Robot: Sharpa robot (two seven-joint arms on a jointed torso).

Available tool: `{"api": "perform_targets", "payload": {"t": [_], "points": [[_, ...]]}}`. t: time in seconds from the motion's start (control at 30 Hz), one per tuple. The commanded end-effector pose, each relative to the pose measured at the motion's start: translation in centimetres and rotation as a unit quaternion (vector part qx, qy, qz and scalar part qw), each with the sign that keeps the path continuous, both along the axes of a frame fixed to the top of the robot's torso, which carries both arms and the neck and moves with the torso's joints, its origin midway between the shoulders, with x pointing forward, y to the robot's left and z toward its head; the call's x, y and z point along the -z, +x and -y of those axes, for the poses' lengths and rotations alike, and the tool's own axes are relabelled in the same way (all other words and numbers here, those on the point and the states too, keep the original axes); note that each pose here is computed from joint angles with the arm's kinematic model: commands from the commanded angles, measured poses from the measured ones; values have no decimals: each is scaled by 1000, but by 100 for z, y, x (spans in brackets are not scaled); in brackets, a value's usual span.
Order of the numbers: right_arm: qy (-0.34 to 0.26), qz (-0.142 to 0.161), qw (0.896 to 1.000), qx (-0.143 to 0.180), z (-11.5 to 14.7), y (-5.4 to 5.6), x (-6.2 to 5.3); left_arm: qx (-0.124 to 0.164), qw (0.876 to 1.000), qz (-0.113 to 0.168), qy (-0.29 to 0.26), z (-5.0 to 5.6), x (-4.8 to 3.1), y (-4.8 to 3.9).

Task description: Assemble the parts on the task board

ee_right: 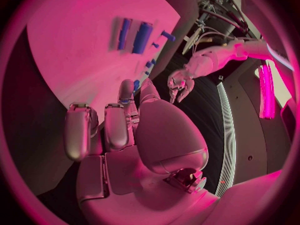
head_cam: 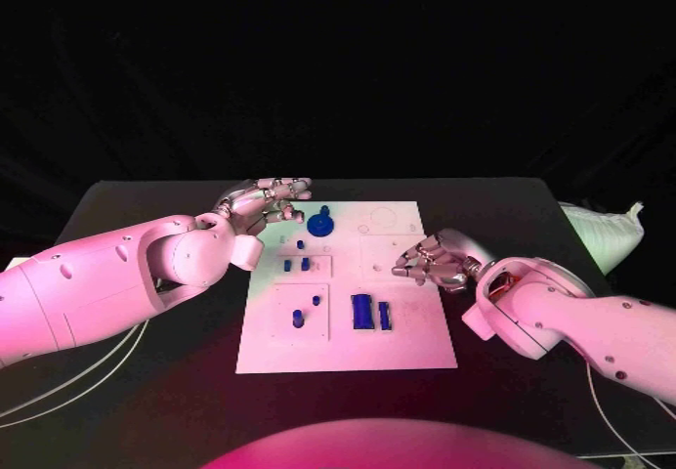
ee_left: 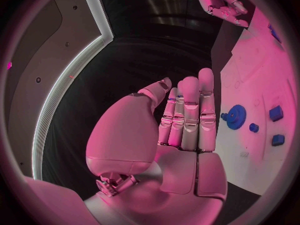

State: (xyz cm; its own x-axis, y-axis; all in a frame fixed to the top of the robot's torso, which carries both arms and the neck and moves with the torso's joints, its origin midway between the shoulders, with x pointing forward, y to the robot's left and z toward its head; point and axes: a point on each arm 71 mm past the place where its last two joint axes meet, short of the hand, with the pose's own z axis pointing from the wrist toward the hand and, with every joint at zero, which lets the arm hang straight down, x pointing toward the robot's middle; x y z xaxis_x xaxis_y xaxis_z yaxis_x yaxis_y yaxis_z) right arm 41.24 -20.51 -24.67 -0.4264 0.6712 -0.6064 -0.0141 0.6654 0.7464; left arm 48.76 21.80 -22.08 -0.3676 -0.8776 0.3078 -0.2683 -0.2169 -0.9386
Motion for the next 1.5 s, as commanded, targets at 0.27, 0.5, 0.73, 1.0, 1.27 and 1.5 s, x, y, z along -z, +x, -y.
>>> {"api": "perform_targets", "payload": {"t": [0.27,0.5,0.73,1.0,1.27,1.5], "points": [[298,12,948,113,222,588,68,-79,997,-3,-8,-144,178,126],[338,20,934,116,237,794,187,-130,991,13,1,-271,258,179],[299,15,945,135,259,831,246,-111,994,-1,10,-248,303,177],[324,38,933,153,122,753,76,-128,991,16,36,-141,271,104],[350,63,915,188,-77,561,-166,-167,980,63,91,86,160,-82],[354,67,911,199,-127,493,-225,-192,969,100,123,222,63,-220]]}}
